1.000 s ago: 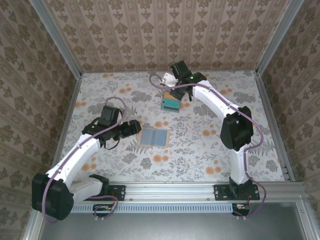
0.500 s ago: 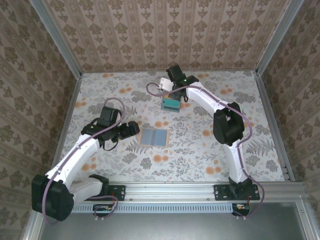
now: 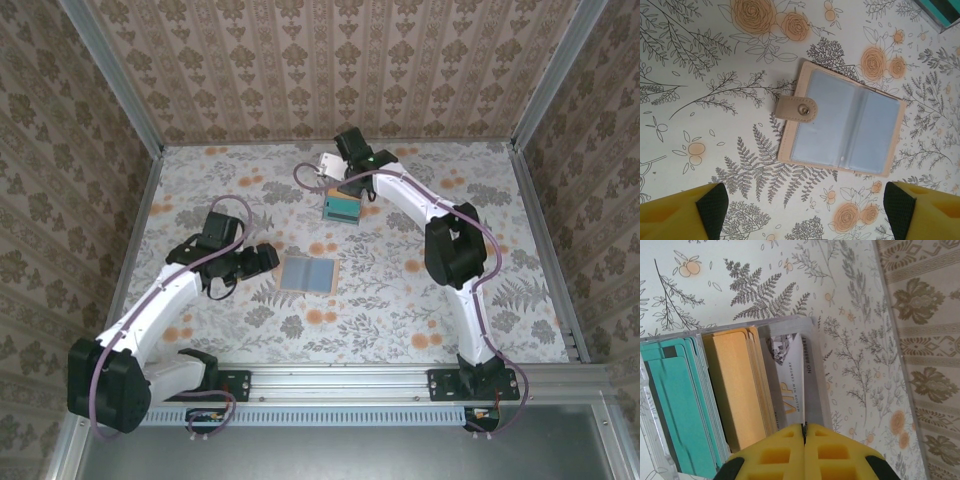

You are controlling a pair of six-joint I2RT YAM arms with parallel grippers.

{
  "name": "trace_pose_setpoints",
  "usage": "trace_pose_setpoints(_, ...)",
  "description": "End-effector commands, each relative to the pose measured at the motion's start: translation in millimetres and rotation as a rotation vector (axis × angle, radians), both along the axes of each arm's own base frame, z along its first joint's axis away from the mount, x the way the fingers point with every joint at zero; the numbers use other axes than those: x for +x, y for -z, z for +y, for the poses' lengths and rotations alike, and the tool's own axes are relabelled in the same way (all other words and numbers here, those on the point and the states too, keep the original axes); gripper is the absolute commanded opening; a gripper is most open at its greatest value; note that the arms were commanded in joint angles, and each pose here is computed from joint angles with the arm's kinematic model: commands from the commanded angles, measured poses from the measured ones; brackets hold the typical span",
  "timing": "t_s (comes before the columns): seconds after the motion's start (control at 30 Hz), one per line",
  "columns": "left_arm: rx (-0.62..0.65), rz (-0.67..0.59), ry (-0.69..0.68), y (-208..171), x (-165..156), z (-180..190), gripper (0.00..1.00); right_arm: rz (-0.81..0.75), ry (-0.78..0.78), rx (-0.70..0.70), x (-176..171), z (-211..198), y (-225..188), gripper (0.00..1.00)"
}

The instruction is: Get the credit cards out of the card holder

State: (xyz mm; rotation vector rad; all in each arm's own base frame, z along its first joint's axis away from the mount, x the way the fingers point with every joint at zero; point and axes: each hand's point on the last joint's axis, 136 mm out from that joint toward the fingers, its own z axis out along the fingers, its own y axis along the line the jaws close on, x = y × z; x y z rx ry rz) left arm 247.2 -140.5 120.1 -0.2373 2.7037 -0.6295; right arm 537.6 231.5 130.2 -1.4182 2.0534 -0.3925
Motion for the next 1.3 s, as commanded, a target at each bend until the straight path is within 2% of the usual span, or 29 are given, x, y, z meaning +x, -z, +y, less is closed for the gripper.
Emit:
trace_pose_setpoints(0.0, -0.013, -0.029, -0.003, -13, 8, -1, 0.85, 0.032, -0.014, 0.01, 2, 2, 12, 0.0)
trace_pose_setpoints(0.1, -0.013, -0.028, -0.006, -12, 9, 0, 0.85, 0.037, -0.008, 0.016, 3, 3, 16, 0.0)
trace_pose_setpoints(0.17, -0.017, -0.03, -0.007, -12, 9, 0, 0.85, 0.023, 0.006, 0.013, 7, 1, 16, 0.14)
trace_pose_setpoints(0.2, -0.017, -0.028, -0.008, -12, 9, 0, 0.85, 0.01, 0.018, 0.013, 10, 0, 15, 0.15)
trace_pose_setpoints(0.23, -0.018, -0.026, -0.008, -12, 9, 0, 0.85, -0.013, 0.036, 0.01, 15, -3, 12, 0.22)
trace_pose_setpoints(0.3, -0.019, -0.026, -0.01, -12, 9, 0, 0.85, -0.089, 0.1, 0.006, 30, -9, 4, 0.48)
trace_pose_setpoints(0.33, -0.02, -0.025, -0.01, -11, 9, 0, 0.85, -0.12, 0.123, 0.002, 35, -13, -1, 0.51)
trace_pose_setpoints(0.57, -0.03, -0.029, -0.008, -12, 8, -1, 0.86, -0.191, 0.214, 0.032, 45, -23, -22, 0.45)
trace_pose_setpoints(0.8, -0.046, -0.03, -0.002, -12, 6, -3, 0.86, -0.165, 0.244, 0.062, 35, -26, -22, 0.44)
trace_pose_setpoints(0.93, -0.06, -0.039, 0.004, -14, 5, -5, 0.86, -0.181, 0.3, 0.126, 31, -29, -41, 0.44)
trace_pose_setpoints(1.13, -0.137, -0.053, 0.046, -16, 8, -22, 0.83, -0.131, 0.412, 0.356, 4, -25, -80, 0.45)
trace_pose_setpoints(1.27, -0.145, -0.04, 0.081, -8, 11, -35, 0.82, -0.013, 0.5, 0.561, -35, -15, -87, 0.44)
